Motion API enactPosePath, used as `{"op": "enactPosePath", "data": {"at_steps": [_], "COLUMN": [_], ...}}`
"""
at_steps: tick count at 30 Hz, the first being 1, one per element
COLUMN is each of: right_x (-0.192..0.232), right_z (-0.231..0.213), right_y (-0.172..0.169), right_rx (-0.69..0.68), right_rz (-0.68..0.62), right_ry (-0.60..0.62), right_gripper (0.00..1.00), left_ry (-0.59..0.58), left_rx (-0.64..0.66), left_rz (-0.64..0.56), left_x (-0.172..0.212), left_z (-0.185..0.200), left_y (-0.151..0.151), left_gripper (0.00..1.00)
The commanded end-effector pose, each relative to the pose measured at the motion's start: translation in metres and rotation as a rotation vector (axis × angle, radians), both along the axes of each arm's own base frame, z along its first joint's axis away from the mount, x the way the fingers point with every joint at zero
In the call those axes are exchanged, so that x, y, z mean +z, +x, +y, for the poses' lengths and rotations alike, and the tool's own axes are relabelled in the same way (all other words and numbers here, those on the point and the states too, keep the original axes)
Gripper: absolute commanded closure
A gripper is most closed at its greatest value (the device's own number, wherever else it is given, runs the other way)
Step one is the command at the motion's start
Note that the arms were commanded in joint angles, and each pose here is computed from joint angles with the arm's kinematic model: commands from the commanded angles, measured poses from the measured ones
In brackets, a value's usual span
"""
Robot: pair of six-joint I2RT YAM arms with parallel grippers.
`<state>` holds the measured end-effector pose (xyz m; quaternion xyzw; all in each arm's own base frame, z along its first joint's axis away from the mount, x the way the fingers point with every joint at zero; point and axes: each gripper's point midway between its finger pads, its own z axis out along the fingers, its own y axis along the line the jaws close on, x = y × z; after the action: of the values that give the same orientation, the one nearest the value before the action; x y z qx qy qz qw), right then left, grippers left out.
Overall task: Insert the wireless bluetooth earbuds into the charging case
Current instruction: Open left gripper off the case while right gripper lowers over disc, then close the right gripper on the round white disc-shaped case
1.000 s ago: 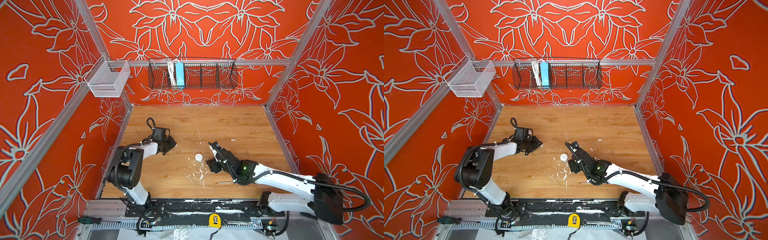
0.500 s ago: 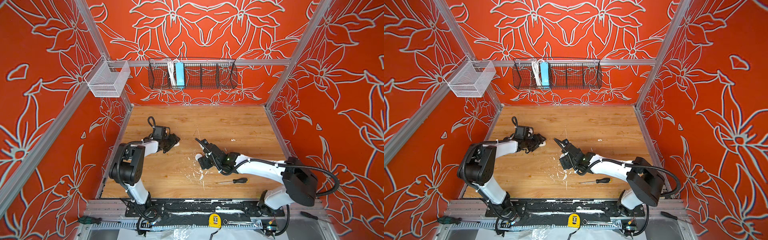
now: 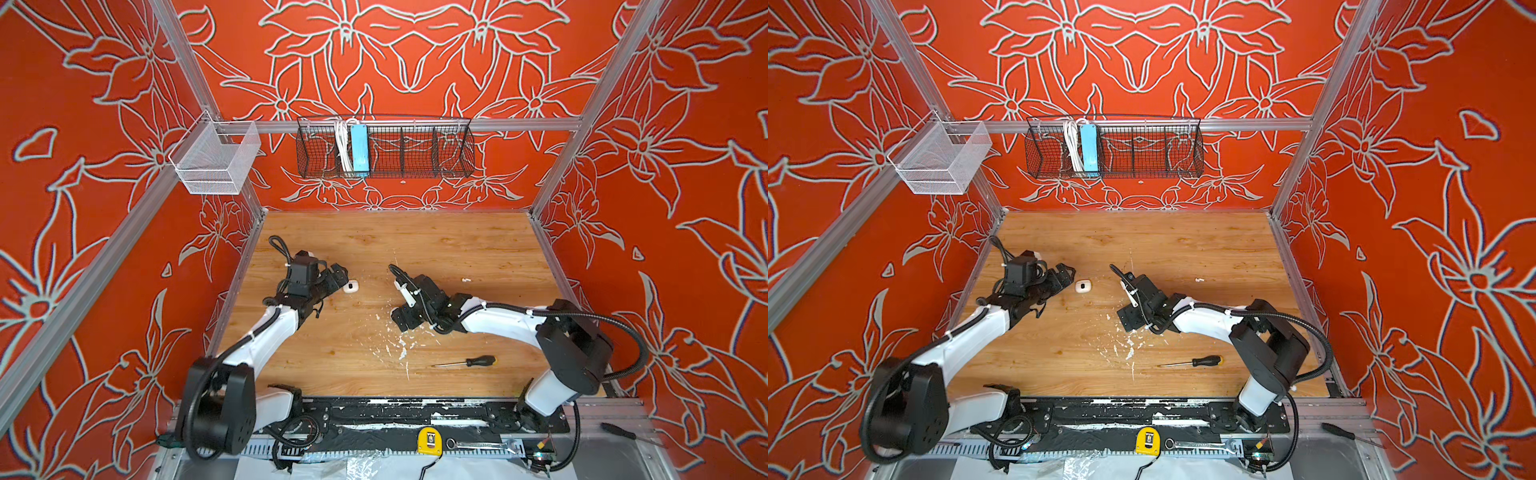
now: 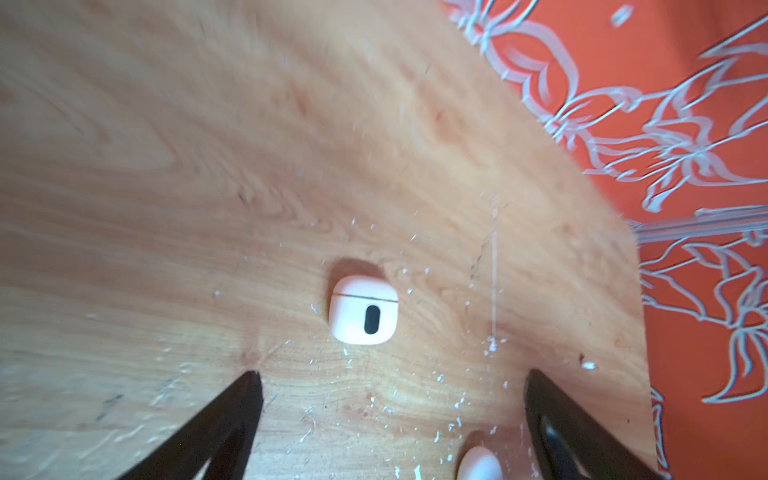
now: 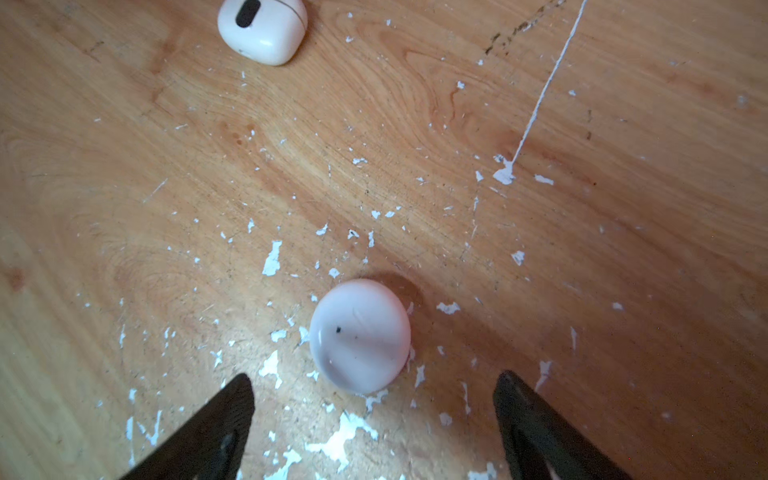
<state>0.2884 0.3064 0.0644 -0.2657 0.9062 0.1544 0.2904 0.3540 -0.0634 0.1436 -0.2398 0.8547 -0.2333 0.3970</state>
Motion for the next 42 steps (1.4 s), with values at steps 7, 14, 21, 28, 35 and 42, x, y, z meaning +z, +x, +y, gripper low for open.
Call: {"op": "enactPosePath", "data": {"at_steps": [7, 14, 21, 28, 35, 42], "right_x": [-0.017, -0.028, -0.025, -0.016, -0.025, -0.035], "right_z": [0.022, 0.021, 0.018, 0.011, 0.014, 0.028], "right_y": [-0.006, -0.022, -0.034, -0.033, -0.025, -0.019], "right_rx": [0.098, 0.13, 0.136, 0.101, 0.073, 0.062], "right_rz": [0.09, 0.135, 0.133, 0.08, 0.067, 0.063], "right_ry": [0.022, 0.021, 0.009, -0.039, -0.1, -0.143], "right_gripper": [0.15, 0.25, 0.36, 0.38, 0.2, 0.23], "left_ry": [0.079, 0.085, 0.091, 0.089, 0.085, 0.084], "left_rx": [0.001, -0.013, -0.011, -0.014, -0.017, -0.018], "left_rz": [-0.157, -0.109, -0.108, -0.109, -0.109, -0.12], "left_x": [0.028, 0.02, 0.019, 0.019, 0.019, 0.022], "left_z": [0.0, -0.003, -0.002, -0.003, -0.004, -0.004], "left_y": [-0.009, -0.002, -0.002, -0.002, -0.002, -0.004], "left_gripper": [0.03, 0.03, 0.03, 0.03, 0.03, 0.03]}}
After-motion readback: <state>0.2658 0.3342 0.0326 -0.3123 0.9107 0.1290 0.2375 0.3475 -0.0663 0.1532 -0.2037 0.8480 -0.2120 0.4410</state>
